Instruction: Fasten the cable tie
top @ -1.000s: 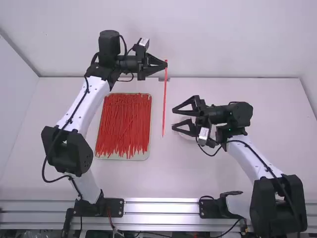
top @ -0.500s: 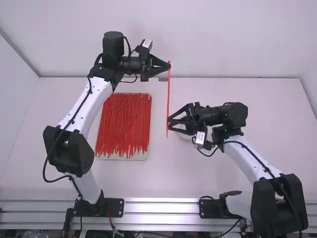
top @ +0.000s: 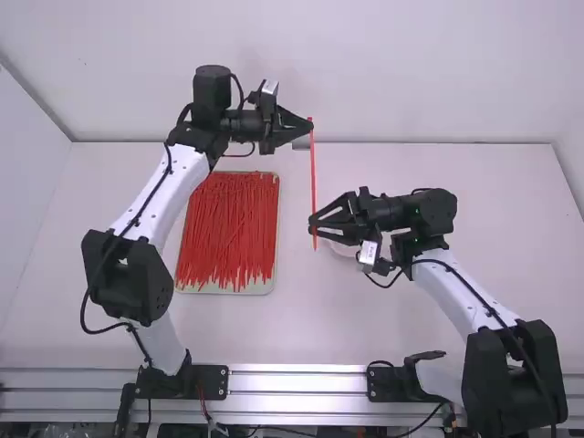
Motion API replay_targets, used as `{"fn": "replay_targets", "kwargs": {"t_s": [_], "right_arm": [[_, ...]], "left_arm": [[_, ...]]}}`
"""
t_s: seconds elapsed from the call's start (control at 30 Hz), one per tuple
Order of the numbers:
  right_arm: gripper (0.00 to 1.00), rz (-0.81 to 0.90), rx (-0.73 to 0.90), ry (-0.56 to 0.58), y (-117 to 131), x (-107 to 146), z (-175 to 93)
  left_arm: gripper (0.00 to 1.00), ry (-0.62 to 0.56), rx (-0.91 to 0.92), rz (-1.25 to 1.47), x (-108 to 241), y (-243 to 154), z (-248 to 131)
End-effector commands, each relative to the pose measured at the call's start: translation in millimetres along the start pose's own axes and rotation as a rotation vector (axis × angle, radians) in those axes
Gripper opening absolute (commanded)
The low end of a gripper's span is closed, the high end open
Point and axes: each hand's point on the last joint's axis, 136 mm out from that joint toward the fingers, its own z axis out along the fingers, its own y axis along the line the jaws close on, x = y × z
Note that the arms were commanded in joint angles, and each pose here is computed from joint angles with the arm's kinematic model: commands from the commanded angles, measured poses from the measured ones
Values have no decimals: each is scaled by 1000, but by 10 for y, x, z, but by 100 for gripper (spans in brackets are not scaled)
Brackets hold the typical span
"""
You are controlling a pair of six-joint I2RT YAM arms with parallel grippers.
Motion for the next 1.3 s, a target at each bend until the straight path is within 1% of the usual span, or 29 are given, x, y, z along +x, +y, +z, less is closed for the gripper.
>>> {"fn": "replay_targets", "kwargs": {"t_s": [0.0, 0.1, 0.17, 0.2, 0.37, 0.4, 0.43, 0.53, 0.6, 0.63, 0.73, 1.27], "right_arm": [[32, 8, 3, 11, 16, 16, -17], [32, 8, 5, 33, 12, 55, -67], [27, 9, 5, 40, 12, 67, -87], [26, 12, 5, 38, 14, 65, -83], [25, 11, 5, 40, 14, 68, -86], [22, 12, 8, 43, 10, 73, -81], [17, 12, 12, 49, 2, 84, -76], [15, 11, 12, 53, 2, 90, -88], [2, 19, 12, 58, 2, 99, -102], [0, 23, 12, 58, 2, 99, -102], [0, 69, 15, 60, -2, 102, -102], [0, 96, 15, 60, 1, 102, -106]], "left_arm": [[2, 10, 3, 13, 62, -42, 38], [2, 4, 5, 12, 42, -49, 20], [2, 6, 11, 22, 44, -67, 21], [2, 5, 11, 23, 41, -66, 20], [2, 4, 13, 29, 37, -74, 20], [2, 5, 14, 30, 40, -77, 24], [2, 4, 13, 29, 39, -75, 23], [2, 5, 13, 29, 40, -75, 23], [2, 4, 13, 29, 39, -75, 23], [2, 4, 13, 29, 39, -75, 23], [2, 3, 13, 30, 36, -74, 23], [2, 5, 14, 39, 40, -75, 23]]}}
